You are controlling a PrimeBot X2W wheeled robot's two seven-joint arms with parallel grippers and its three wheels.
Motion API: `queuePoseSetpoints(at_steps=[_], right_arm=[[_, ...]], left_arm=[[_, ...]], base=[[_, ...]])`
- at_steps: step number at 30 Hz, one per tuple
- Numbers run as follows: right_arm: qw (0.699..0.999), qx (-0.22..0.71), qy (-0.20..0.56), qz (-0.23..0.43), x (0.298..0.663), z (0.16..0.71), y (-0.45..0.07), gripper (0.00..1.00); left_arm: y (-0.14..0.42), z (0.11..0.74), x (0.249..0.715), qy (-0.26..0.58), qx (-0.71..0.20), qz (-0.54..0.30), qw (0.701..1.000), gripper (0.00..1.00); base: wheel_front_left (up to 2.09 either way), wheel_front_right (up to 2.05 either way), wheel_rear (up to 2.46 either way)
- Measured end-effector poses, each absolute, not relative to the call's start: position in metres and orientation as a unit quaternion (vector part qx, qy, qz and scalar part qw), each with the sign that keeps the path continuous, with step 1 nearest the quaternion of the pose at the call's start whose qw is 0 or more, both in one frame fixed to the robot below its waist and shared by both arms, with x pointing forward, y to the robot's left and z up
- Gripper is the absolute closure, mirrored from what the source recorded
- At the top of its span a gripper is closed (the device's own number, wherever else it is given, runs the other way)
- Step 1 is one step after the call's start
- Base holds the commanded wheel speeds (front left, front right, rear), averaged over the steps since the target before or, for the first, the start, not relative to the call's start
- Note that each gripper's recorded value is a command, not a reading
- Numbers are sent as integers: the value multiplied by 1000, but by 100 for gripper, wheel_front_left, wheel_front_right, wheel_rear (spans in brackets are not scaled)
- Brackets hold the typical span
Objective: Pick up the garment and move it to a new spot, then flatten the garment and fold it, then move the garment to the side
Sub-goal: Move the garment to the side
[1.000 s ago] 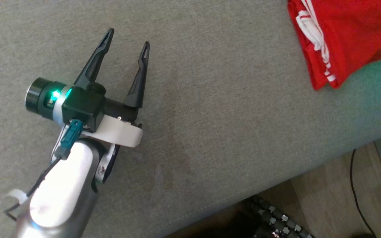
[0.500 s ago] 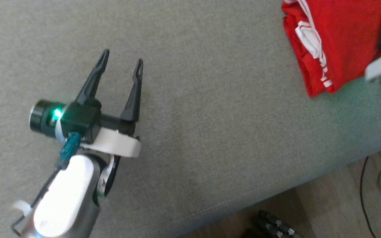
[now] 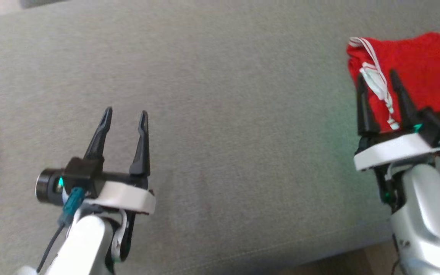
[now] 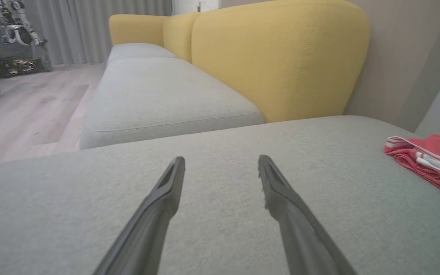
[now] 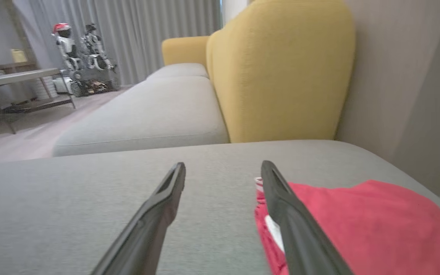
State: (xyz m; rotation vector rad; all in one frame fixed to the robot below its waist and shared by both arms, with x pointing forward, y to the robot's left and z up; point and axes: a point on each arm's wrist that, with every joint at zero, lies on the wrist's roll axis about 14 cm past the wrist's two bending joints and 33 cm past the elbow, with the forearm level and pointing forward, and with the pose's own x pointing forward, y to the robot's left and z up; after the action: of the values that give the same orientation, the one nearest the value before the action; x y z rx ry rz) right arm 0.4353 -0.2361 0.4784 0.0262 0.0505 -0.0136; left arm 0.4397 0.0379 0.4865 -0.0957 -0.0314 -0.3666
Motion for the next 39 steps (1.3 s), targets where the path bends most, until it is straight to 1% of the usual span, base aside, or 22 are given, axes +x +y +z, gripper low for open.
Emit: queuePoseSetpoints(at_steps=[6,14,19,25,31,39], right_arm=[[999,32,16,37,428,489,-198,0],[996,44,12,70,401,501,-166,0],[996,52,21,75,380,500,-159,0],[996,54,17,70,363,508,-159,0],[996,57,22,69,352,508,-159,0],[996,57,22,67,349,510,-158,0]], left_arm=[[75,491,423,-13,-40,-129,991,0],[116,498,388,-17,-27,-76,997,0],[128,500,367,-16,-23,-59,998,0],[135,504,351,-21,-24,-48,998,0],[139,505,341,-21,-24,-42,999,0],[138,510,340,-24,-24,-40,999,0]], base=[[0,0,0],[0,0,0],[0,0,0],[0,0,0],[0,0,0],[0,0,0]])
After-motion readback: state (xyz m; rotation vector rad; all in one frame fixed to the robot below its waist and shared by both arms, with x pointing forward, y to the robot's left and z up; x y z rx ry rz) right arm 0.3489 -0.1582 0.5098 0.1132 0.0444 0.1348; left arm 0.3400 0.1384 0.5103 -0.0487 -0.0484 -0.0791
